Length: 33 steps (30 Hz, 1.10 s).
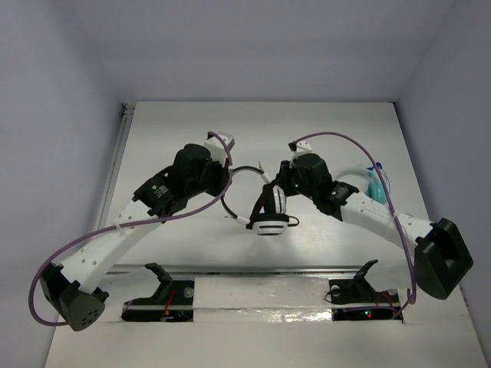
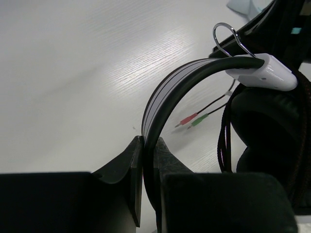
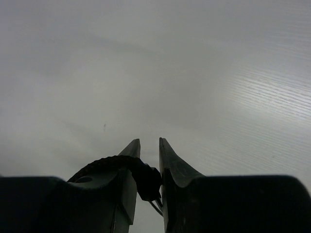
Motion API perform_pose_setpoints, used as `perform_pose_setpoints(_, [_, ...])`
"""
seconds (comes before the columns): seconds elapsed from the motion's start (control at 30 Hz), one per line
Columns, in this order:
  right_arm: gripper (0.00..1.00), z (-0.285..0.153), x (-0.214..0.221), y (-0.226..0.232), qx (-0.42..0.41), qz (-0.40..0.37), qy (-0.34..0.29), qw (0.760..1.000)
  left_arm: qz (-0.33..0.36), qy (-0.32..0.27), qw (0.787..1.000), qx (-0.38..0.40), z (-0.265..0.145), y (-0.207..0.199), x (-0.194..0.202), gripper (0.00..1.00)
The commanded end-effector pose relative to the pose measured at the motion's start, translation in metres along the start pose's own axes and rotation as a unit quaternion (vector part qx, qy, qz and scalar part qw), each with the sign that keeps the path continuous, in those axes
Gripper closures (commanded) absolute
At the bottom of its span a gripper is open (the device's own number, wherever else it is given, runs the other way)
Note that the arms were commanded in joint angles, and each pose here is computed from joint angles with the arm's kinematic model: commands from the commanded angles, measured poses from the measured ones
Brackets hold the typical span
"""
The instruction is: Wrap the headphones
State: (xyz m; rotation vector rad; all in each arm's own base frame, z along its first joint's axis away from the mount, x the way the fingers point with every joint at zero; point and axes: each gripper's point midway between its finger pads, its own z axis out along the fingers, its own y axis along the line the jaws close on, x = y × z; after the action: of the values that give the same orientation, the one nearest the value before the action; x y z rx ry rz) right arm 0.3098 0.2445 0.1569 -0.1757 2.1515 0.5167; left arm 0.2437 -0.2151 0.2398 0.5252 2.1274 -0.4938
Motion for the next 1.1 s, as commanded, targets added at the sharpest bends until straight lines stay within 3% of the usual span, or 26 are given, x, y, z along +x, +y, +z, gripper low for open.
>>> perform_pose_setpoints(0.0, [0.73,0.006,-0.017,0.013,-0.056,0.025,-0.044,0.997,-0.015,-0.098,0.982,0.158,-0.044,-0.06,-0.063,1.0])
perform_pose_setpoints(0.13, [0.74,-0.004,-0.023,0.037,-0.133,0.034,-0.069,0.988,-0.037,-0.104,0.978,0.176,-0.044,-0.059,-0.068,1.0])
perform_pose_setpoints(0.33, [0.58,-0.031,-0.023,0.069,-0.254,0.068,-0.115,0.958,-0.086,-0.176,0.966,0.17,-0.053,-0.055,-0.094,1.0])
perform_pose_setpoints(0.6, [0.62,-0.036,-0.01,0.065,-0.285,0.134,-0.151,0.937,-0.141,-0.242,0.948,0.152,-0.064,-0.046,-0.119,1.0])
perform_pose_setpoints(0.77, [0.54,-0.039,-0.011,0.081,-0.341,0.146,-0.154,0.916,-0.145,-0.231,0.946,0.176,-0.055,-0.054,-0.117,1.0])
perform_pose_setpoints(1.07, [0.37,-0.029,-0.017,0.085,-0.347,0.141,-0.163,0.913,-0.148,-0.231,0.946,0.171,-0.056,-0.052,-0.115,1.0])
